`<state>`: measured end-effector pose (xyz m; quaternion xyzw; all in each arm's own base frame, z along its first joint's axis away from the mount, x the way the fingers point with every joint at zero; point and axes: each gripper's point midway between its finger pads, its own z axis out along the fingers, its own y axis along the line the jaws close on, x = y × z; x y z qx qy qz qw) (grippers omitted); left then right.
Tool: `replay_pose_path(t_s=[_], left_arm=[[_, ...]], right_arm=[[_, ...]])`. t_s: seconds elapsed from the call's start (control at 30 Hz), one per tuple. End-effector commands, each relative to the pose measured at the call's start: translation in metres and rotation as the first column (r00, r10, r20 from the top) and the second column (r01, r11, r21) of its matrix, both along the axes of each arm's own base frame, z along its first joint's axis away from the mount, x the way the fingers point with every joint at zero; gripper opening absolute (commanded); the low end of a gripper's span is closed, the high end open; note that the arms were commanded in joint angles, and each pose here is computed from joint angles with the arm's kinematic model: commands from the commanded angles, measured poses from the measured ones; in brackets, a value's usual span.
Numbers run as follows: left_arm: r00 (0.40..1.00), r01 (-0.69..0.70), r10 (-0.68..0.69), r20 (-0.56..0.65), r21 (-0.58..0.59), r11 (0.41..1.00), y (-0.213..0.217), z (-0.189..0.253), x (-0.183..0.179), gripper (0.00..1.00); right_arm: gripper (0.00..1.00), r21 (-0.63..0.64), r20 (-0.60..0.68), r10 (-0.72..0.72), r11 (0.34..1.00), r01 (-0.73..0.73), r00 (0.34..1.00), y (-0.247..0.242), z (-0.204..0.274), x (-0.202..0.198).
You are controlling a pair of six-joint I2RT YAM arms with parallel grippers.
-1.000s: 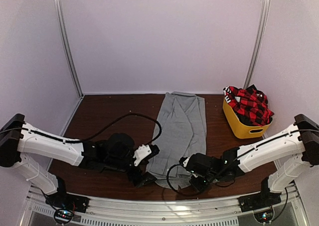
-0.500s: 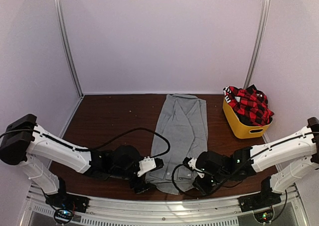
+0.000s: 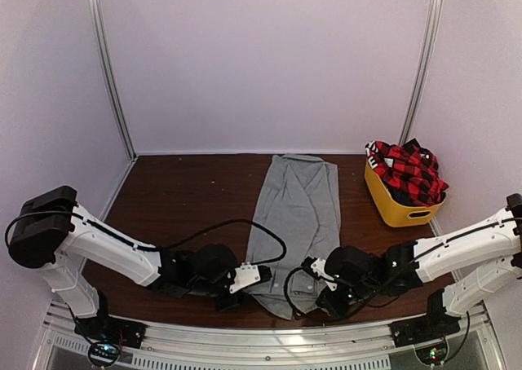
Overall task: Fold and stack the long sleeve shirts
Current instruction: Pick up the rectangle-folded shirt from the center of the board, then fold the rectangle-folded shirt at the center of the board.
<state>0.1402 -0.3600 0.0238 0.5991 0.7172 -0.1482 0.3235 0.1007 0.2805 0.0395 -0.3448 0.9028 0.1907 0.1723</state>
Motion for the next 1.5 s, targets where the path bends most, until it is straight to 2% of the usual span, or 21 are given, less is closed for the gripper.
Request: replay_pose_path(t_s=[0.0, 0.1, 0.17, 0.43, 0.57, 0.67, 0.83, 1.03, 1.23, 1.47], left_arm=[[1.0, -0.001, 0.001, 0.009, -0.051, 0.999, -0.014, 0.015, 0.002, 0.27], [0.999, 0.007, -0.008, -0.036, -0.026, 1.0, -0.011, 0.016, -0.008, 0.07], [0.998, 0.025, -0.026, -0.064, -0.017, 1.0, -0.009, 0.018, -0.018, 0.0], [0.958, 0.097, -0.086, -0.274, 0.027, 0.995, -0.001, 0.017, -0.088, 0.0], [0.949, 0.08, -0.088, -0.301, -0.039, 0.996, -0.005, 0.042, -0.089, 0.0], [0.945, 0.067, -0.097, -0.311, -0.106, 0.992, -0.011, 0.065, -0.074, 0.0], [0.946, -0.002, -0.055, -0.318, -0.176, 0.984, -0.014, 0.088, -0.025, 0.0], [0.941, -0.11, 0.04, -0.337, -0.191, 0.975, -0.009, 0.098, 0.046, 0.0], [0.906, -0.225, 0.137, -0.401, -0.18, 0.958, 0.005, 0.088, 0.12, 0.0], [0.886, -0.256, 0.168, -0.432, -0.153, 0.954, -0.001, 0.064, 0.156, 0.0]], right_arm=[[0.0, 0.03, -0.024, -0.013, 0.999, 0.014, 1.0, 0.0, 0.0, -0.002], [0.0, 0.041, -0.047, -0.014, 0.999, 0.015, 0.999, 0.0, 0.001, -0.007], [0.0, 0.063, -0.072, 0.001, 0.998, 0.004, 0.997, 0.002, 0.001, -0.014], [0.0, 0.161, -0.152, 0.109, 0.983, -0.084, 0.982, 0.017, 0.016, -0.061], [0.0, 0.185, -0.124, 0.102, 0.98, -0.078, 0.987, 0.02, 0.035, -0.057], [0.0, 0.179, -0.072, 0.072, 0.982, -0.059, 0.995, 0.02, 0.051, -0.042], [0.0, 0.156, -0.023, -0.009, 0.988, 0.012, 1.0, 0.016, 0.072, 0.004], [0.0, 0.099, 0.033, -0.086, 0.992, 0.082, 0.996, 0.002, 0.087, 0.077], [0.01, 0.004, 0.045, -0.103, 0.995, 0.103, 0.994, -0.007, 0.075, 0.144], [0.02, -0.026, -0.012, -0.124, 0.992, 0.124, 0.992, -0.007, 0.048, 0.199]])
